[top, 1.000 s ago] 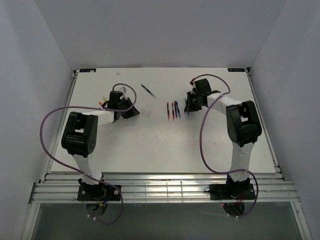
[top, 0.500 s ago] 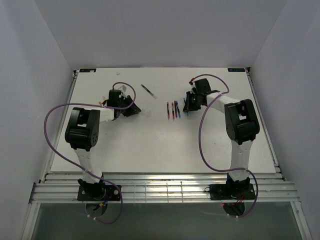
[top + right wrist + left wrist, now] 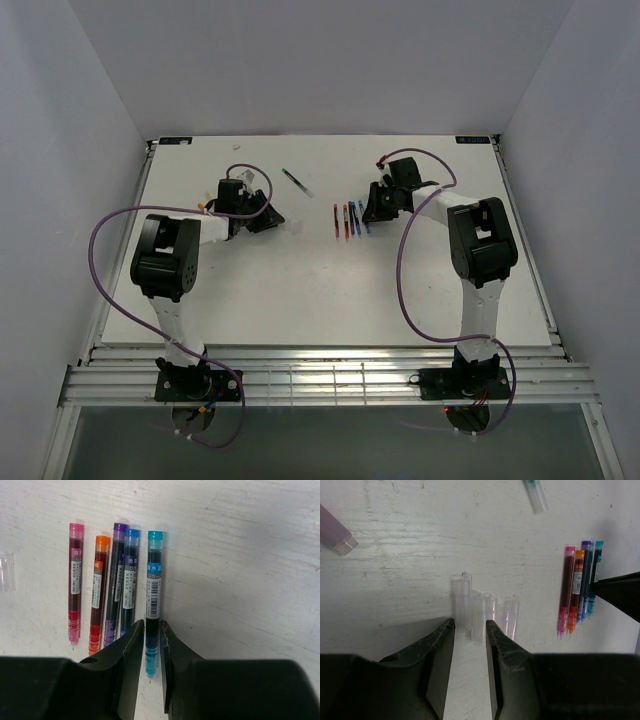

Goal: Open the pen caps

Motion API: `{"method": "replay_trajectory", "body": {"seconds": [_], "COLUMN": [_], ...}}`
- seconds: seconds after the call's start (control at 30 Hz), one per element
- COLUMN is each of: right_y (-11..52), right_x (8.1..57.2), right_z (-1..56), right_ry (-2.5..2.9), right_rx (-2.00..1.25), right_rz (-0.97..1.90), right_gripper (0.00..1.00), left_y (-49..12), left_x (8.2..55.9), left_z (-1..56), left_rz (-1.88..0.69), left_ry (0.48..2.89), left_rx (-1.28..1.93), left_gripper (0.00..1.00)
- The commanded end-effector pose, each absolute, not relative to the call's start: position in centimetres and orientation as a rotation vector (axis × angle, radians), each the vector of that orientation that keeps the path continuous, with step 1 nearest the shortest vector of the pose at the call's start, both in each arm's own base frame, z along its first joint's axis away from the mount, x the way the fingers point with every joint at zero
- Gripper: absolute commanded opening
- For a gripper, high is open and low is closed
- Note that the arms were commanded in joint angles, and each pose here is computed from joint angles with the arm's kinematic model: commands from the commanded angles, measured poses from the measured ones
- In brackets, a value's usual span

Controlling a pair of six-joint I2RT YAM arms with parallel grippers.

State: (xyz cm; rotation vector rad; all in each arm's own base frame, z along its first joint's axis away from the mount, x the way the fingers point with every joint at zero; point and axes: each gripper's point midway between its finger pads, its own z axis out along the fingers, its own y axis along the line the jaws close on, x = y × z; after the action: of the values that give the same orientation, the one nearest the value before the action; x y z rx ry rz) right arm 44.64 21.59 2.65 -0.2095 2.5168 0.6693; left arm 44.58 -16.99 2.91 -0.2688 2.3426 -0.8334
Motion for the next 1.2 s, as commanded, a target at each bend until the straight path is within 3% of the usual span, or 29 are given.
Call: {"method": "replay_trajectory", "body": {"seconds": [0.0, 0.2, 0.6, 1.03, 1.17], "right_y": [22.1, 22.3, 23.7, 22.5, 22.2], "right_x": [45.5, 45.6, 45.1, 45.3, 45.8], "right_z": [3.0, 3.3, 4.9, 8.4, 8.2], "right_ry": [2.496, 2.489, 2.440, 2.354, 2.362], "right_rx": [-0.211, -0.212, -0.245, -0.242, -0.238], "right_rz": [0.698, 0.708, 0.841, 0.767, 0.736], "right_gripper": [0.26, 0.31, 0.32, 0.32, 0.37], "left_y": [-16.9, -16.8, -16.4, -16.0, -16.1], "left_x": [44.6, 44.4, 44.3, 44.9, 45.5], "left_z": [3.9, 4.5, 6.9, 11.7, 12.3], "left_rz": [-0.837, -0.833, -0.817, -0.809, -0.814], "left_ry": [2.323, 2.310, 2.262, 2.177, 2.170], "left_rx": [-0.255, -0.255, -0.245, -0.248, -0.245], "left_gripper": [0.43, 0.45, 0.51, 0.59, 0.62]}}
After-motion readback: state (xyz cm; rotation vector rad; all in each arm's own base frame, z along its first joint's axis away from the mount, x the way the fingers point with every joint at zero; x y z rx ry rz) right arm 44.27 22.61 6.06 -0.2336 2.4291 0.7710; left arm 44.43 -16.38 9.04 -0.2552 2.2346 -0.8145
